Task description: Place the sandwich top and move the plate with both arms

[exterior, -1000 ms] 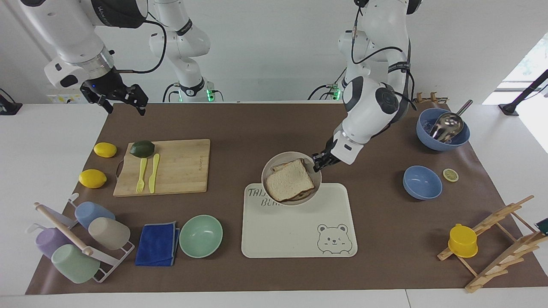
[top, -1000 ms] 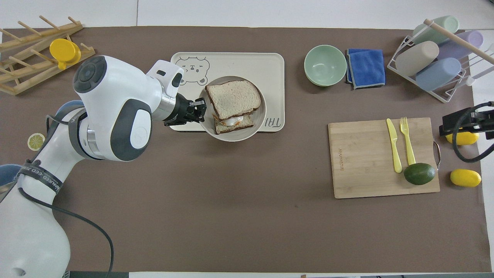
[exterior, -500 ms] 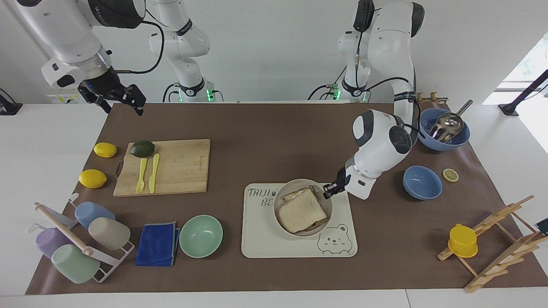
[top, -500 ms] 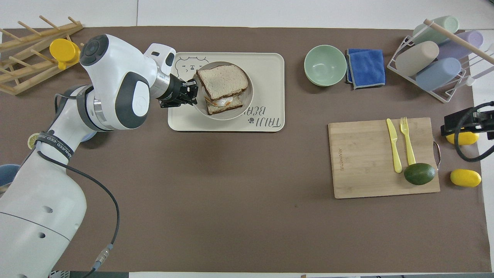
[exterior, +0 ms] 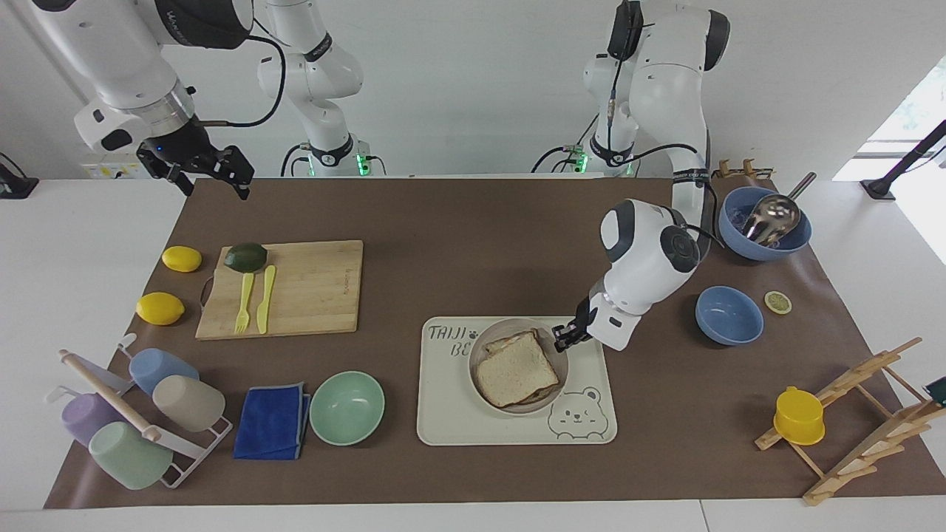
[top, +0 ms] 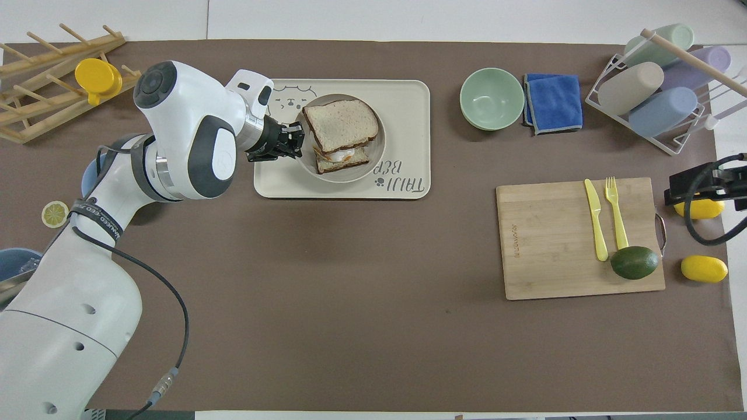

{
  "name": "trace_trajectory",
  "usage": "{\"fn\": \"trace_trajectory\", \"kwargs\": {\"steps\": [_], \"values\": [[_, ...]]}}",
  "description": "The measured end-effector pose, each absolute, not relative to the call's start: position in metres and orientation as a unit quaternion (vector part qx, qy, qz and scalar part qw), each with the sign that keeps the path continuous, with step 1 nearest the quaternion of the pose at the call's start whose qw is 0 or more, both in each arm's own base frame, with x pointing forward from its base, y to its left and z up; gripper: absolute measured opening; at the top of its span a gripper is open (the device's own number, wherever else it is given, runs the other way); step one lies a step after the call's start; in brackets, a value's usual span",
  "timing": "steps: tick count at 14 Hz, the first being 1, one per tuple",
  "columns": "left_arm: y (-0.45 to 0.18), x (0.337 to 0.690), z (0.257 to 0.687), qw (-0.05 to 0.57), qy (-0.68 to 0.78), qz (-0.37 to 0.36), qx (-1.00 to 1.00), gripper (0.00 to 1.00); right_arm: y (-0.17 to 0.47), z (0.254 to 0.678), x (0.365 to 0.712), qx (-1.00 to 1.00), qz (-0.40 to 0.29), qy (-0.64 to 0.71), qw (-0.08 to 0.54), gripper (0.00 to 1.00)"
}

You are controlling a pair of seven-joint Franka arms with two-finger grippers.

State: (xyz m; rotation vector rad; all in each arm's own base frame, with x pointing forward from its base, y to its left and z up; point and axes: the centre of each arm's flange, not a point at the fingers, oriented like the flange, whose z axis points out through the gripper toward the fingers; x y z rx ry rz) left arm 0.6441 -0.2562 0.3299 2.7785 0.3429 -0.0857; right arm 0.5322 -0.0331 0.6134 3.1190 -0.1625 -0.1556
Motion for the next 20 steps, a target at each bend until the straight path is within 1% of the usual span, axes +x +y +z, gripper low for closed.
{"fn": "trace_trajectory", "kwargs": {"steps": [2, 7, 8, 10, 11, 15, 20], "values": [[-0.256, 0.645, 0.330, 0.171, 0.118, -0.025, 0.978, 0.07, -0.033, 0.613, 0.532, 0.997, -0.050, -0.052, 0.007, 1.00], [-0.246, 0.650, 0.337, 0.171, 0.106, -0.016, 0.979, 0.58, -0.034, 0.613, 0.532, 0.997, -0.050, -0.052, 0.007, 1.00], [-0.235, 0.653, 0.346, 0.166, 0.102, -0.008, 0.981, 0.71, -0.034, 0.613, 0.532, 0.997, -0.050, -0.052, 0.007, 1.00], [-0.214, 0.655, 0.378, 0.143, 0.088, 0.003, 0.986, 0.92, -0.034, 0.613, 0.532, 0.997, -0.050, -0.052, 0.007, 1.00], [-0.202, 0.653, 0.399, 0.129, 0.081, 0.005, 0.988, 1.00, -0.034, 0.613, 0.532, 0.997, -0.050, -0.052, 0.007, 1.00], [-0.156, 0.627, 0.490, 0.075, 0.068, 0.009, 0.995, 1.00, -0.034, 0.613, 0.532, 0.997, -0.050, -0.052, 0.007, 1.00], [-0.117, 0.585, 0.566, 0.029, 0.067, 0.002, 0.997, 1.00, -0.034, 0.613, 0.532, 0.997, -0.050, -0.052, 0.007, 1.00]]}}
